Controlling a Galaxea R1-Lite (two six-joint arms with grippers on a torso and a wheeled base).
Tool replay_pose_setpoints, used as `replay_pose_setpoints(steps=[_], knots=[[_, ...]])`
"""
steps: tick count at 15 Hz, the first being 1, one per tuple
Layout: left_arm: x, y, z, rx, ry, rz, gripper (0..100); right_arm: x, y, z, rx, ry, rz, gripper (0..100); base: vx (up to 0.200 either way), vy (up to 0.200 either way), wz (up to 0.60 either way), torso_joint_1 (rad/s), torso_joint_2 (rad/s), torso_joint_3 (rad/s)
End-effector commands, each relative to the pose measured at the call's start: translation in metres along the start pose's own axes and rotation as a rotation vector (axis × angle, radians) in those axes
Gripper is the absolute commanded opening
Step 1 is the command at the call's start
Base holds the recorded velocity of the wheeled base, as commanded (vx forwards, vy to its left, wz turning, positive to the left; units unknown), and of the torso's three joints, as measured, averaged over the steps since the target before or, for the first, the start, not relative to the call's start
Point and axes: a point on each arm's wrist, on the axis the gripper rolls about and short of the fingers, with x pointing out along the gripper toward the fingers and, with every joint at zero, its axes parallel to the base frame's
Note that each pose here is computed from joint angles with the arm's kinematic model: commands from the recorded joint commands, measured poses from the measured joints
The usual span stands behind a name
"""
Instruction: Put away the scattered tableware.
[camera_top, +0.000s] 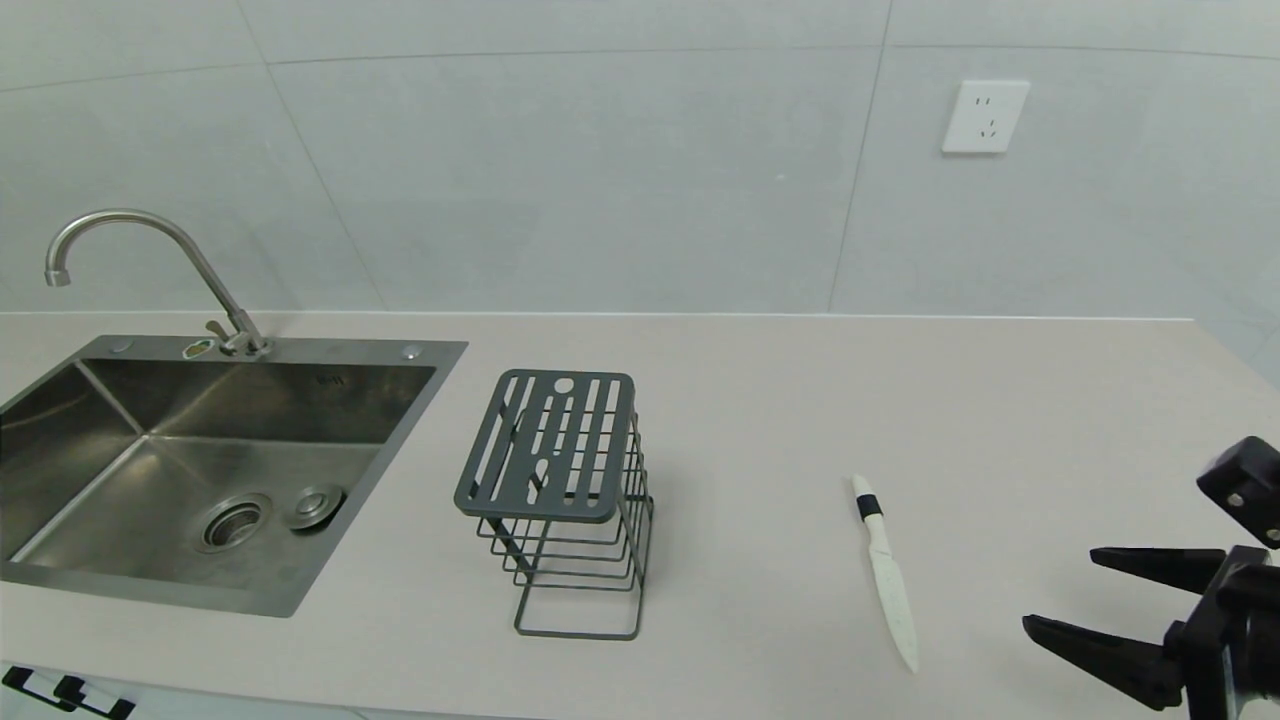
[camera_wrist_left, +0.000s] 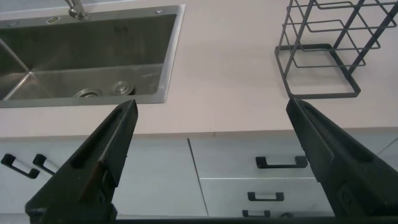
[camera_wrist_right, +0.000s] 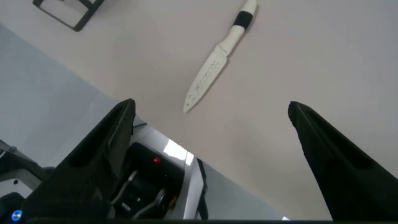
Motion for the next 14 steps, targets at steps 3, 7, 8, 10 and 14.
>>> replay_pose_setpoints(steps=[3,7,8,10,14], knots=[[0.0,0.0,0.0,0.0,0.001,0.0,100,0.03,0.006,-0.001,-0.012,0.114,0.034,100,0.0,0.0,0.0,0.0,0.0,0.0],[0.0,0.0,0.0,0.0,0.001,0.0,100,0.04,0.007,0.007,0.026,0.124,-0.001,100,0.0,0.0,0.0,0.0,0.0,0.0],[0.0,0.0,0.0,0.0,0.001,0.0,100,0.045,0.011,0.012,0.049,0.125,-0.012,100,0.0,0.0,0.0,0.0,0.0,0.0],[0.0,0.0,0.0,0.0,0.001,0.0,100,0.054,0.016,0.017,0.068,0.135,-0.028,100,0.0,0.0,0.0,0.0,0.0,0.0],[0.0,0.0,0.0,-0.001,0.001,0.0,100,0.077,0.019,0.022,0.07,0.18,-0.103,100,0.0,0.0,0.0,0.0,0.0,0.0]])
